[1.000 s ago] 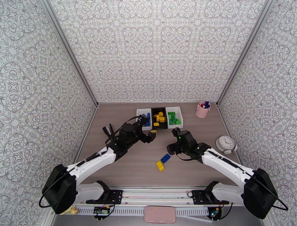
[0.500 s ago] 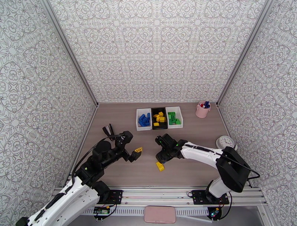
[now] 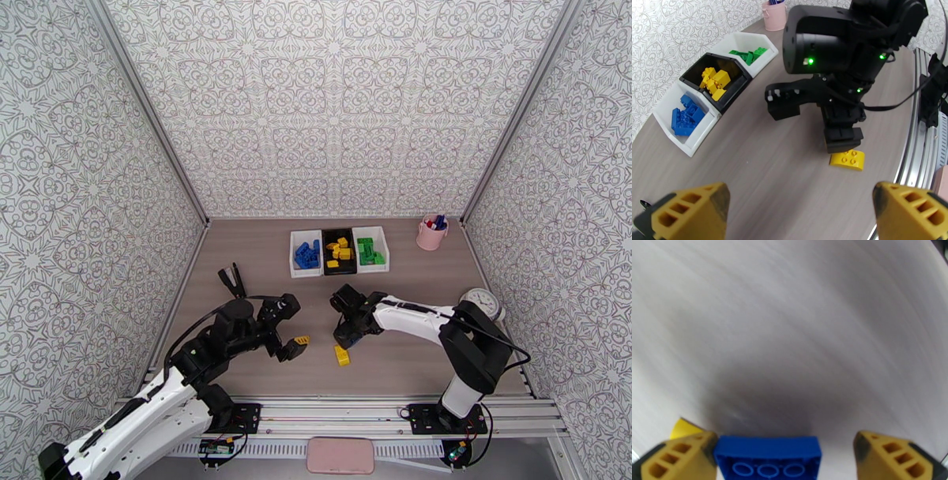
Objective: Sort the legos into containers by color
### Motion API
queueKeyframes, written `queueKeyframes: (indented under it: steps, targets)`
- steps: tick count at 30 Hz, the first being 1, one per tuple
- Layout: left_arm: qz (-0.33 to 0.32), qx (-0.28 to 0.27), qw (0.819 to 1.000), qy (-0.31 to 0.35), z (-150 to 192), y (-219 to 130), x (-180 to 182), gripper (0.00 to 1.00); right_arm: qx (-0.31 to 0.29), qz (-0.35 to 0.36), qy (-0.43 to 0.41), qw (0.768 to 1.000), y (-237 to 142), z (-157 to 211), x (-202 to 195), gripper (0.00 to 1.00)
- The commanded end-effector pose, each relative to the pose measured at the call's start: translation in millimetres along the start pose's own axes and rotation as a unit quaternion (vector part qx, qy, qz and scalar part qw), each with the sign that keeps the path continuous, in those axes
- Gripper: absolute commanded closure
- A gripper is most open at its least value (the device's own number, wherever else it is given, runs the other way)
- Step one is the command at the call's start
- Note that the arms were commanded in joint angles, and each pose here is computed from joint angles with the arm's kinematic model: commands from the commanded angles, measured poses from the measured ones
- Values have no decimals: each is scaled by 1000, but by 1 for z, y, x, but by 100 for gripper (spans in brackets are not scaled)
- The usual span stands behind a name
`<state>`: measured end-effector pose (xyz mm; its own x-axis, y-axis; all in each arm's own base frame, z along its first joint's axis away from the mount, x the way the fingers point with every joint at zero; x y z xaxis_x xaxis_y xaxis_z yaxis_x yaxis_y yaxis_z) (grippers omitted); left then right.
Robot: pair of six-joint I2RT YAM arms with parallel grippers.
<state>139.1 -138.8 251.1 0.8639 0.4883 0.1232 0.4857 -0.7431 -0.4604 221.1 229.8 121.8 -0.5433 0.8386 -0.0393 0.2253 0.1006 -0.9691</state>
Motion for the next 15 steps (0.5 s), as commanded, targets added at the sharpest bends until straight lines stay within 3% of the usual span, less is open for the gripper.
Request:
queueKeyframes:
  steps: [1,15]
  targets:
    - [13,-11,1000,17,-5,0,-2,0,27,26,4,999,4,2,-2,10]
    - [13,-14,1000,7,-3,4,-3,0,1,20,13,1000,-6,-7,-2,41]
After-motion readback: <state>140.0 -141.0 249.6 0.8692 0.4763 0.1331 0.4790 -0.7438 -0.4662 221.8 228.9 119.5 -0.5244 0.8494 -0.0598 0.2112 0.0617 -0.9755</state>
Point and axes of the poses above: each hand's point on the last joint's axis, 136 mm out from that joint toward the fingers, its own y axis out along the fingers, its own x axis along the line the jaws close on, z = x × y, the point moved 10 cm from there along -y, back along the fingers, and after that the axes turned 5 degrees about y, right-handed, at the moved point
